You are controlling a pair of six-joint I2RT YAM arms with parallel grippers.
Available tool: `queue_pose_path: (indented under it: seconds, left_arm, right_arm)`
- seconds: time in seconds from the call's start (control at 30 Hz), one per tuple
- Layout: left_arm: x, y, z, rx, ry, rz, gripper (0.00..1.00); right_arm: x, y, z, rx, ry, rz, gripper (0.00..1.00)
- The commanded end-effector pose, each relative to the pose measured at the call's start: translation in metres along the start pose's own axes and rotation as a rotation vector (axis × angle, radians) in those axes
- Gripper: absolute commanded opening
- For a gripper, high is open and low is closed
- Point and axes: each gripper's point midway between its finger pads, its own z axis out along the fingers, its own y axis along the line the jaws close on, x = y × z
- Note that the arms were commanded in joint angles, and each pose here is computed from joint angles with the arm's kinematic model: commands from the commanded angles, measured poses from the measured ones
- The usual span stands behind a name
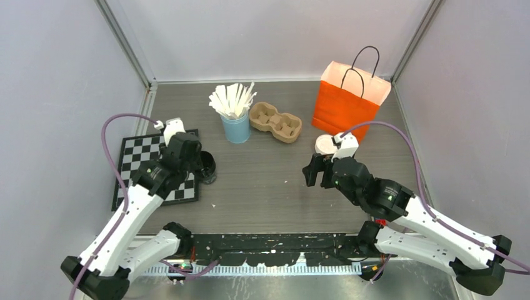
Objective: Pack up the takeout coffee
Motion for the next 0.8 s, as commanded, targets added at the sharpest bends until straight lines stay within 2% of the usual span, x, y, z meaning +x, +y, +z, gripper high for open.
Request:
queue_pose_path:
  seconds: [0.0, 0.07, 0.23, 0.53, 0.77]
  left_arm:
    - [0.001, 0.007, 0.021, -0.018, 0.059, -0.156, 0.47]
    - [0.005, 0.015, 0.032, -0.04, 0.074, -0.194, 0.39]
    - [0.012, 0.018, 0.045, -0.042, 0.097, -0.208, 0.29]
    - [0.02, 0.014, 0.053, -0.027, 0.124, -0.184, 0.3]
    - [0.029, 0.016, 0.058, -0.052, 0.165, -0.166, 0.25]
  right_arm:
    - [-0.011, 0.01, -0.006, -0.079, -0.052, -0.016, 0.88]
    - [-0.01, 0.015, -0.008, -0.12, -0.057, -0.012, 0.88]
    - [-0.009, 0.022, -0.014, -0.194, -0.079, -0.015, 0.88]
    - [-0.008, 0.021, -0.011, -0.181, -0.078, -0.028, 0.88]
    - [-0.007, 0.02, -0.009, -0.177, -0.073, -0.03, 0.87]
